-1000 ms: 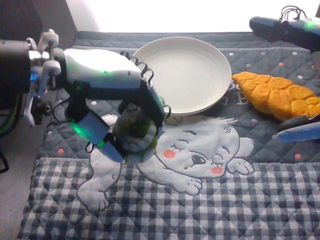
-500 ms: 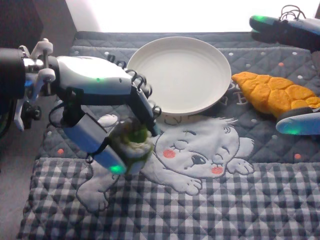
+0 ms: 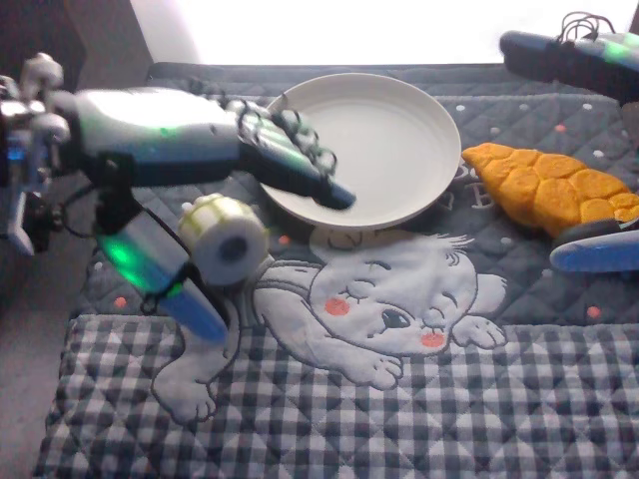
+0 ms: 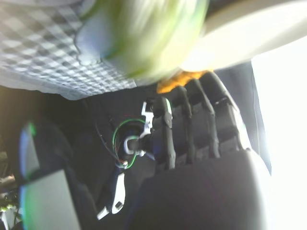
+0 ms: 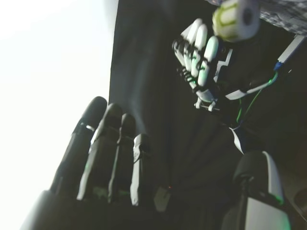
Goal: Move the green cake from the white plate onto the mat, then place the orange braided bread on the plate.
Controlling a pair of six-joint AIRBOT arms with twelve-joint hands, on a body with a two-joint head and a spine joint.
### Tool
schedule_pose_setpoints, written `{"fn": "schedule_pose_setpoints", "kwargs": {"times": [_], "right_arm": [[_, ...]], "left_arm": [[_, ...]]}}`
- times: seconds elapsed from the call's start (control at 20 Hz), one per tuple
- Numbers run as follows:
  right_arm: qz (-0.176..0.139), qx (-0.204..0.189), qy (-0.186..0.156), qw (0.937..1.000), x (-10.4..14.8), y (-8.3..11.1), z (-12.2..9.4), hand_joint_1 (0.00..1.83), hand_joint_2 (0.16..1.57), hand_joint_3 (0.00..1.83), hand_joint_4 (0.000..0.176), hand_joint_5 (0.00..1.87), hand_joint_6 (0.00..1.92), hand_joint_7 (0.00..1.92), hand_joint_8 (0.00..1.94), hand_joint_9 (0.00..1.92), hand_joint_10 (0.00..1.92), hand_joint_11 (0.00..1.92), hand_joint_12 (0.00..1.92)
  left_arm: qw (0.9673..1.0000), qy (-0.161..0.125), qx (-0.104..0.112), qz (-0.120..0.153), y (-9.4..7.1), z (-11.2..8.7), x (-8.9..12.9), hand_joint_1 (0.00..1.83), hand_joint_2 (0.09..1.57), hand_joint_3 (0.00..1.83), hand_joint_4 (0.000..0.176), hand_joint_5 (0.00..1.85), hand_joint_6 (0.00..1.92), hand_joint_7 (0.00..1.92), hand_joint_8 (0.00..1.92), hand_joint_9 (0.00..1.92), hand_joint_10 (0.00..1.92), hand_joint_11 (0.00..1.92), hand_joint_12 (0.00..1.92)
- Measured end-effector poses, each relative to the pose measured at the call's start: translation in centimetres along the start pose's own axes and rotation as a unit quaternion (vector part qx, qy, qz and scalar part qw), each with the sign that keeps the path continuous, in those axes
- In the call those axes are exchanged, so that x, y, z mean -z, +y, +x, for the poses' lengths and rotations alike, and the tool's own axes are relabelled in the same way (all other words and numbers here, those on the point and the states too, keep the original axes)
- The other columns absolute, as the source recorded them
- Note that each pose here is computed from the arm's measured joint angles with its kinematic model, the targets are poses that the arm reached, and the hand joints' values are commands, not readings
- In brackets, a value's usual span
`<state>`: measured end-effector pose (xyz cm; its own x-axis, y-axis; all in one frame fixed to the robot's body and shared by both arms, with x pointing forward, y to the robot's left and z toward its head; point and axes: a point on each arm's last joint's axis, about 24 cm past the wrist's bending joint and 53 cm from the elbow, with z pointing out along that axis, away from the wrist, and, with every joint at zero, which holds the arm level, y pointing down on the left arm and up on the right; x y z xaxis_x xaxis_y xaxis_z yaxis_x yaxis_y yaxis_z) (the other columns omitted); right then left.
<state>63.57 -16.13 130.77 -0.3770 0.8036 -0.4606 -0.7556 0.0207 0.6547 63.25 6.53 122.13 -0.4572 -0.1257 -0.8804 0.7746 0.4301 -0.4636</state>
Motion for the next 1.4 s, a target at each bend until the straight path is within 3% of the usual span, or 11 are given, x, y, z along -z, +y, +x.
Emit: {"fn": "schedule_pose_setpoints", "kwargs": {"times": [0.15,0.2,0.25,0.35,0.45,0.65,0.7,0.8,1.0,1.15,1.4], "right_arm": [[0.014,0.009,0.002,0.9999,0.1,-0.7,-0.5,0.84,0.72,0.00,0.145,0.01,0.00,0.31,0.00,0.41,0.01,0.07,1.10],[0.024,0.010,0.004,0.9997,0.1,-1.1,-0.5,0.85,0.75,0.01,0.170,0.03,0.01,0.32,0.01,0.40,0.00,0.03,1.08],[0.035,0.012,0.007,0.9993,0.2,-1.7,-0.4,0.84,0.85,0.00,0.162,0.09,0.00,0.19,0.02,0.39,0.00,0.15,0.63],[0.050,0.016,0.014,0.9985,0.3,-2.5,-0.3,0.73,0.81,0.00,0.172,0.10,0.00,0.20,0.00,0.39,0.00,0.17,0.56],[0.068,0.020,0.018,0.9973,0.4,-3.5,-0.3,0.62,0.77,0.00,0.160,0.07,0.00,0.21,0.00,0.37,0.00,0.15,0.63],[0.094,0.022,0.023,0.9950,0.6,-4.9,-0.3,0.62,0.67,0.00,0.175,0.00,0.00,0.33,0.00,0.38,0.00,0.04,0.97],[0.104,0.020,0.024,0.9941,0.6,-5.5,-0.1,0.65,0.68,0.00,0.176,0.00,0.00,0.32,0.00,0.40,0.01,0.05,1.00],[0.119,0.017,0.030,0.9923,0.7,-6.3,0.5,0.66,0.69,0.01,0.176,0.00,0.00,0.33,0.00,0.41,0.01,0.05,1.00],[0.150,0.020,0.037,0.9878,1.1,-8.1,0.7,0.68,0.74,0.01,0.149,0.00,0.00,0.30,0.00,0.43,0.00,0.07,1.00],[0.173,0.023,0.044,0.9837,1.4,-9.4,0.9,0.68,0.77,0.00,0.133,0.00,0.00,0.26,0.00,0.36,0.00,0.01,1.04],[0.210,0.026,0.054,0.9759,2.0,-11.7,1.4,0.67,0.73,0.00,0.127,0.00,0.00,0.26,0.00,0.33,0.00,0.05,1.00]], "left_arm": [[0.9994,-0.031,-0.003,-0.011,0.3,-1.7,1.5,0.84,0.79,0.00,0.081,0.42,0.00,0.29,0.00,0.21,0.00,0.00,0.36],[0.9991,-0.040,-0.004,-0.011,0.3,-2.2,1.9,0.81,0.77,0.00,0.074,0.43,0.00,0.35,0.01,0.24,0.01,0.00,0.39],[0.9988,-0.048,-0.002,-0.012,0.3,-2.6,2.2,0.69,0.90,0.00,0.000,0.44,0.00,0.49,0.00,0.43,0.01,0.10,0.69],[0.9985,-0.054,-0.001,-0.009,-0.1,-2.9,2.6,0.33,0.95,0.00,0.000,0.53,0.01,0.59,0.00,0.57,0.00,0.28,0.67],[0.9981,-0.062,-0.001,-0.004,-0.6,-3.2,3.2,0.65,1.11,0.00,0.000,0.44,0.00,0.59,0.01,0.61,0.01,0.33,0.64],[0.9958,-0.091,-0.014,-0.003,-1.1,-4.6,4.5,0.62,1.11,0.00,0.064,0.43,0.00,0.63,0.00,0.66,0.02,0.39,0.79],[0.9941,-0.108,-0.015,-0.004,-1.1,-5.4,5.0,0.57,1.03,0.00,0.146,0.40,0.00,0.51,0.01,0.61,0.02,0.49,0.53],[0.9904,-0.136,-0.024,-0.006,-1.3,-6.7,6.1,0.52,1.01,0.00,0.170,0.33,0.00,0.42,0.00,0.53,0.00,0.38,0.29],[0.9854,-0.167,-0.030,-0.012,-1.3,-8.3,7.8,0.68,0.97,0.00,0.176,0.37,0.01,0.36,0.01,0.38,0.00,0.32,0.01],[0.9833,-0.179,-0.031,-0.011,-1.7,-8.8,8.3,0.71,0.92,0.00,0.113,0.43,0.00,0.39,0.00,0.41,0.01,0.35,0.03],[0.9844,-0.172,-0.034,-0.012,-1.6,-8.4,8.2,0.56,1.07,0.01,0.176,0.25,0.00,0.29,0.00,0.43,0.00,0.48,0.04]]}}
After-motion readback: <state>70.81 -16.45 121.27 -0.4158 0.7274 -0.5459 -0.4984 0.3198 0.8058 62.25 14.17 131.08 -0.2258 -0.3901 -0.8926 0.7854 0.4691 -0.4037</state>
